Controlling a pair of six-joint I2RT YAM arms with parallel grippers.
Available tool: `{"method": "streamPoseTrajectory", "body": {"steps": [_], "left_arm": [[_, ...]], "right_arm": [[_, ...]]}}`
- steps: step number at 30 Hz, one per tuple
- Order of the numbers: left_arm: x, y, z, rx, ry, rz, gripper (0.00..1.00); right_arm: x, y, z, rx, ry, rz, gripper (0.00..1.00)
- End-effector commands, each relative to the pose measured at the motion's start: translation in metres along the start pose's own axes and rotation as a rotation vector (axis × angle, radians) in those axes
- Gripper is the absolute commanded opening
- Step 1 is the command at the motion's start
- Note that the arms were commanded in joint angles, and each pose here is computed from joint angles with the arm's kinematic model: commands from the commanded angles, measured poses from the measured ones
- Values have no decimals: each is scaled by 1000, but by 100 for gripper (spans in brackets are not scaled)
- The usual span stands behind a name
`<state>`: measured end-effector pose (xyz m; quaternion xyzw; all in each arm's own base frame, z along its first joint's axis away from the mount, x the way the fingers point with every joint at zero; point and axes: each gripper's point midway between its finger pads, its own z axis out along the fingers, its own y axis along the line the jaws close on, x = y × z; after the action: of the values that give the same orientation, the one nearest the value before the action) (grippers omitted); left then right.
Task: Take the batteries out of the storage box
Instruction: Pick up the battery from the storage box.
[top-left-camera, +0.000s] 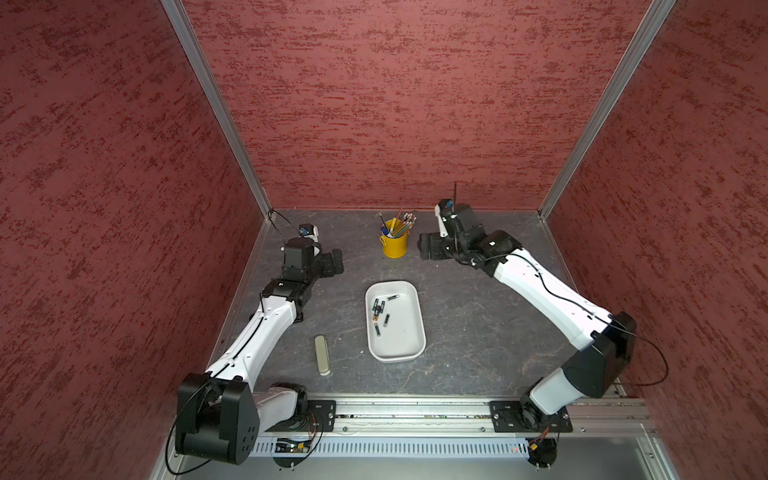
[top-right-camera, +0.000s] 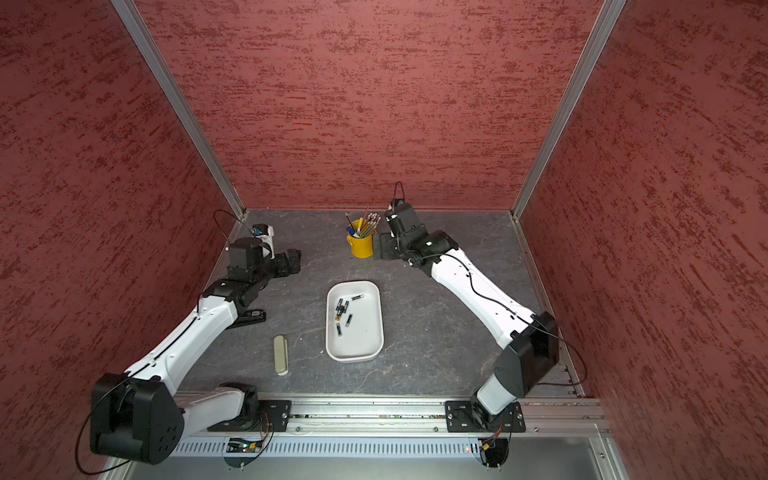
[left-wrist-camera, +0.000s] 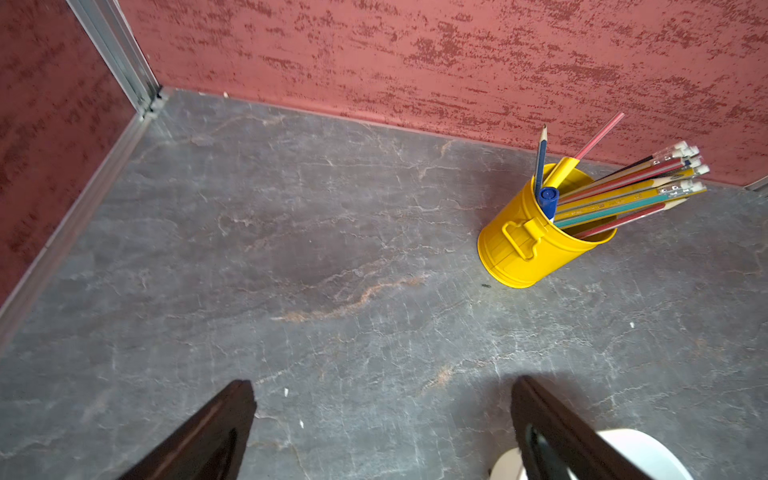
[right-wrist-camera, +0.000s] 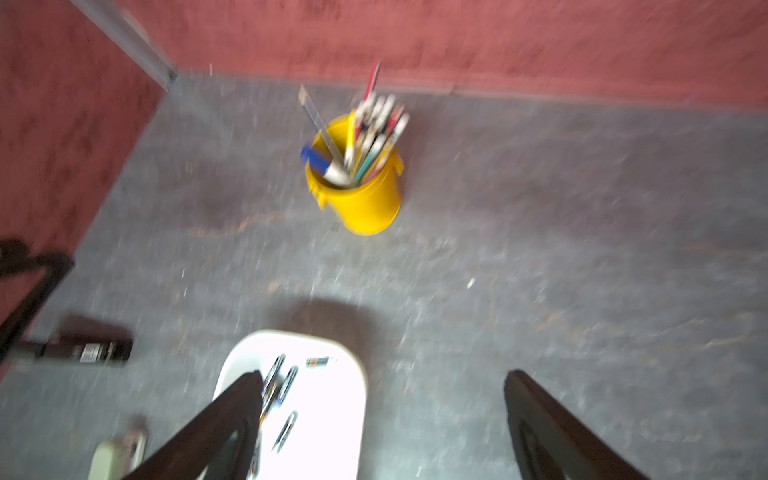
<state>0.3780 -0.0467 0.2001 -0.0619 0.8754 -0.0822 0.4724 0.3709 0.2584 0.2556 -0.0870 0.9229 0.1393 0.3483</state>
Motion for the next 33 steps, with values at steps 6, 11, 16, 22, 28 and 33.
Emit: {"method": "streamPoseTrajectory", "body": {"steps": [6, 11, 16, 22, 28, 33], "left_arm": [[28, -7, -6, 56, 73, -125, 100], [47, -8, -8, 75, 118, -165, 100], [60, -6, -12, 75, 148, -194, 100], [64, -5, -24, 81, 140, -214, 100], [66, -5, -32, 89, 147, -226, 100], [70, -5, -33, 91, 155, -241, 100]], "right_arm": [[90, 59, 8, -12, 289, 43, 79], [111, 86, 22, -42, 338, 76, 66], [139, 96, 51, -10, 415, 109, 65], [168, 97, 81, 39, 477, 115, 60], [181, 98, 103, 69, 518, 113, 55], [187, 100, 114, 63, 523, 128, 54]]}}
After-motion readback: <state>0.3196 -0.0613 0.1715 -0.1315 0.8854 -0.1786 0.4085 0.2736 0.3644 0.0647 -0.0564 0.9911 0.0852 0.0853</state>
